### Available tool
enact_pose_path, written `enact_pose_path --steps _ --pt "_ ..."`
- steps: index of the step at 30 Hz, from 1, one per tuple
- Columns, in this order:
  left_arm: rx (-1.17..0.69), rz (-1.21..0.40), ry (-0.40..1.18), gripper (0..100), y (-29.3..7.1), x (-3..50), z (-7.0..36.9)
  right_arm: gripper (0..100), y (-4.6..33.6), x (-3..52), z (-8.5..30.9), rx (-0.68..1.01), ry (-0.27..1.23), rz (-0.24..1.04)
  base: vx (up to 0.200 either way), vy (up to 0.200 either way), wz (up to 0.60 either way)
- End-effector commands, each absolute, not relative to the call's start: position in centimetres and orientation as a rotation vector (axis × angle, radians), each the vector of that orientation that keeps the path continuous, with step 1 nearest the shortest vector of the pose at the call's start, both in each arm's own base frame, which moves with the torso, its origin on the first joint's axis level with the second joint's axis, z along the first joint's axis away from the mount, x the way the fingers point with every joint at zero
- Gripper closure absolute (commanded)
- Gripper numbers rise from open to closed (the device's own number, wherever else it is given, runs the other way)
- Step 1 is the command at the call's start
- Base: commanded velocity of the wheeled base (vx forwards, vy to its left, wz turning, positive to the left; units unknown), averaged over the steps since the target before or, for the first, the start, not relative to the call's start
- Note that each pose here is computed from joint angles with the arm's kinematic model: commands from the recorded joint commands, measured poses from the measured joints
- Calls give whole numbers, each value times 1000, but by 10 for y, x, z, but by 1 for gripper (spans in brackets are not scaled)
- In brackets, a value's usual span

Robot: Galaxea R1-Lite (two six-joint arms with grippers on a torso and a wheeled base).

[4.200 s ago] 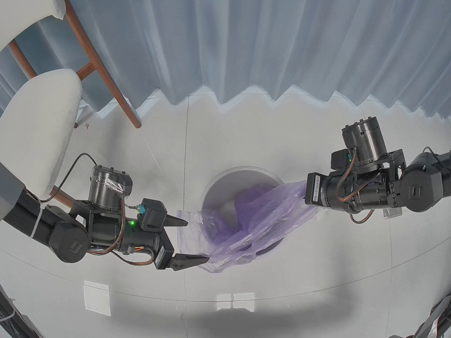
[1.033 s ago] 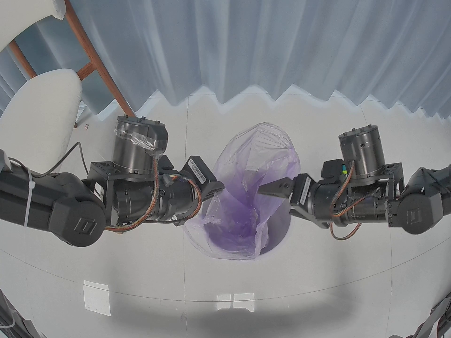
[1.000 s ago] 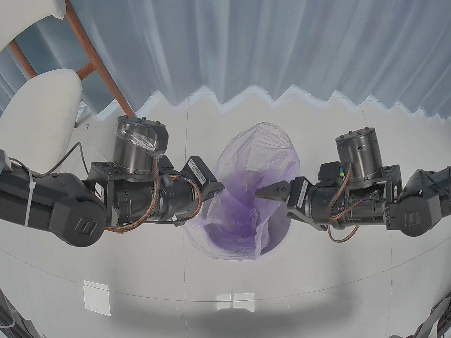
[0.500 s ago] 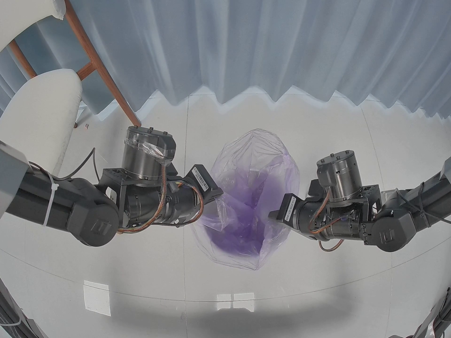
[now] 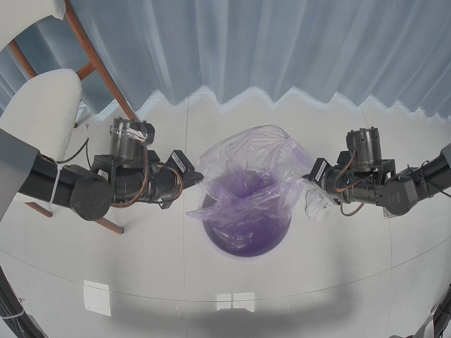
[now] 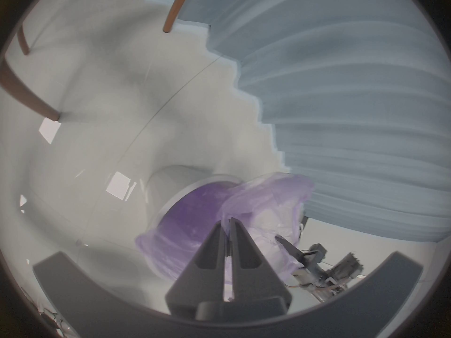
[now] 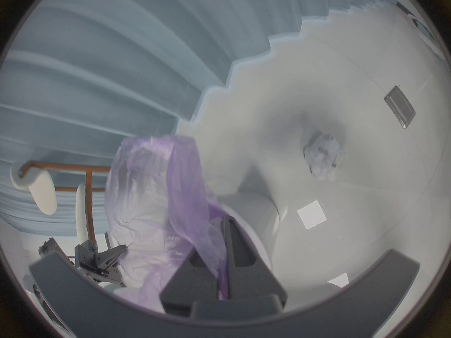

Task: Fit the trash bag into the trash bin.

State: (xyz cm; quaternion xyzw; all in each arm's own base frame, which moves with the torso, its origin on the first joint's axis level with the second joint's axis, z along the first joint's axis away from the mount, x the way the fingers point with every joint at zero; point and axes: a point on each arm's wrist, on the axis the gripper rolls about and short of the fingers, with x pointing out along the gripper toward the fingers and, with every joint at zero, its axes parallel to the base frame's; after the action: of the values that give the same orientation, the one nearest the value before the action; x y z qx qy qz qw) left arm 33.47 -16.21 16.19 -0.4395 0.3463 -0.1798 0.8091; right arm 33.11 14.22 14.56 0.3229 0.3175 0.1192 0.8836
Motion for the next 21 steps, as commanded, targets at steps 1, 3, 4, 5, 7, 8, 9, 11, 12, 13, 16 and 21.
enact_pose_path --steps 1,3,4,5,7,8,9,11,12,13,16,21 --pt "-980 -426 693 100 -146 359 177 100 135 357 151 693 616 242 0 0 0" --pt "-982 -440 690 100 -149 366 180 100 137 362 149 691 612 246 0 0 0" --pt "-978 -438 695 100 -150 370 179 100 139 367 147 691 612 246 0 0 0" --pt "-977 -434 698 100 -151 375 178 100 140 371 146 689 609 248 0 0 0" --pt "-976 -420 718 100 -155 385 172 100 144 381 140 677 606 250 0 0 0" --pt "-975 -419 719 100 -155 386 171 100 144 382 140 676 606 251 0 0 0" --pt "-976 -410 724 100 -155 391 169 100 144 387 138 675 601 249 0 0 0" --pt "-978 -391 743 100 -155 400 162 100 141 397 133 675 597 236 0 0 0" --pt "-980 -382 750 100 -154 403 159 100 140 401 130 677 598 229 0 0 0" --pt "-982 -372 754 100 -153 407 156 100 137 406 126 671 597 221 0 0 0" --pt "-985 -347 771 100 -149 414 143 100 127 416 116 639 594 199 0 0 0" --pt "-993 -305 804 100 -144 419 126 100 113 425 105 590 593 181 0 0 0"
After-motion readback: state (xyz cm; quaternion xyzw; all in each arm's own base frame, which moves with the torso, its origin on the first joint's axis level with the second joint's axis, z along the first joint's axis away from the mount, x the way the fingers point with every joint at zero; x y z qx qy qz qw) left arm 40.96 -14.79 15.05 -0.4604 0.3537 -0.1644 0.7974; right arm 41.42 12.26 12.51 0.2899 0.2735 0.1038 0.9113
